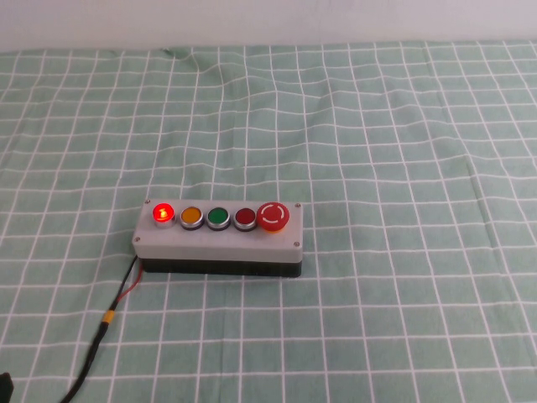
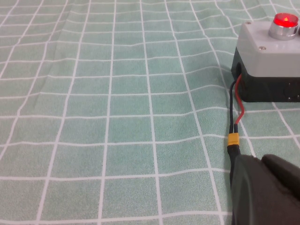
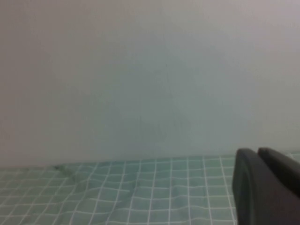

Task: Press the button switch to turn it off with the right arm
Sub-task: 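Press the lit red button on the button box to turn it off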

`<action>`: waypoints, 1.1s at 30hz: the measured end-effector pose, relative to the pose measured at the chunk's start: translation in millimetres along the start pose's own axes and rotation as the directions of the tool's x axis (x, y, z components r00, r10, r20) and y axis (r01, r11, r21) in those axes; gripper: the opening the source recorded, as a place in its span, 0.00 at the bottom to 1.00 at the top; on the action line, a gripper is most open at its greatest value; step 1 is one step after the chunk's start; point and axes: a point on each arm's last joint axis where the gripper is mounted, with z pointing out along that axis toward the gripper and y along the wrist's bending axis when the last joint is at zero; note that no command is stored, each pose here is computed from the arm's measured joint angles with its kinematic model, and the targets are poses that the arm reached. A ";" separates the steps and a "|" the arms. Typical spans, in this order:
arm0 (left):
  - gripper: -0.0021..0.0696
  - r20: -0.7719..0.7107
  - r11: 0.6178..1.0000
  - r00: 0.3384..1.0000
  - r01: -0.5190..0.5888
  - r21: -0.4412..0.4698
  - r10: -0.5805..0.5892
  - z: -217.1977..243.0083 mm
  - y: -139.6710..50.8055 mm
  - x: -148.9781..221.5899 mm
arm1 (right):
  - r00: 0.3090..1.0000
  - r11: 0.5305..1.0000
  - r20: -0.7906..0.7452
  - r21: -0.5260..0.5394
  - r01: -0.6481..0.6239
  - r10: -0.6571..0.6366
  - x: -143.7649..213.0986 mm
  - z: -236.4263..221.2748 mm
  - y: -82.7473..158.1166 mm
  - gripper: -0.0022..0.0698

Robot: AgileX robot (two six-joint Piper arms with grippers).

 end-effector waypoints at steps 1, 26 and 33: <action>0.02 0.000 1.000 1.000 0.000 0.000 0.000 0.0 0.0 0.0 | 1.000 1.000 -0.023 0.010 0.010 -0.010 0.2 6.7 -0.9 0.01; 0.02 0.000 1.000 1.000 0.000 0.000 0.000 0.0 0.0 0.0 | 0.636 0.962 -0.767 -0.230 -0.149 -0.084 116.8 186.9 11.5 0.01; 0.02 0.000 1.000 1.000 0.000 0.000 0.000 0.0 0.0 0.0 | 0.583 0.915 -0.766 -0.392 -0.091 -0.270 124.9 236.7 64.4 0.01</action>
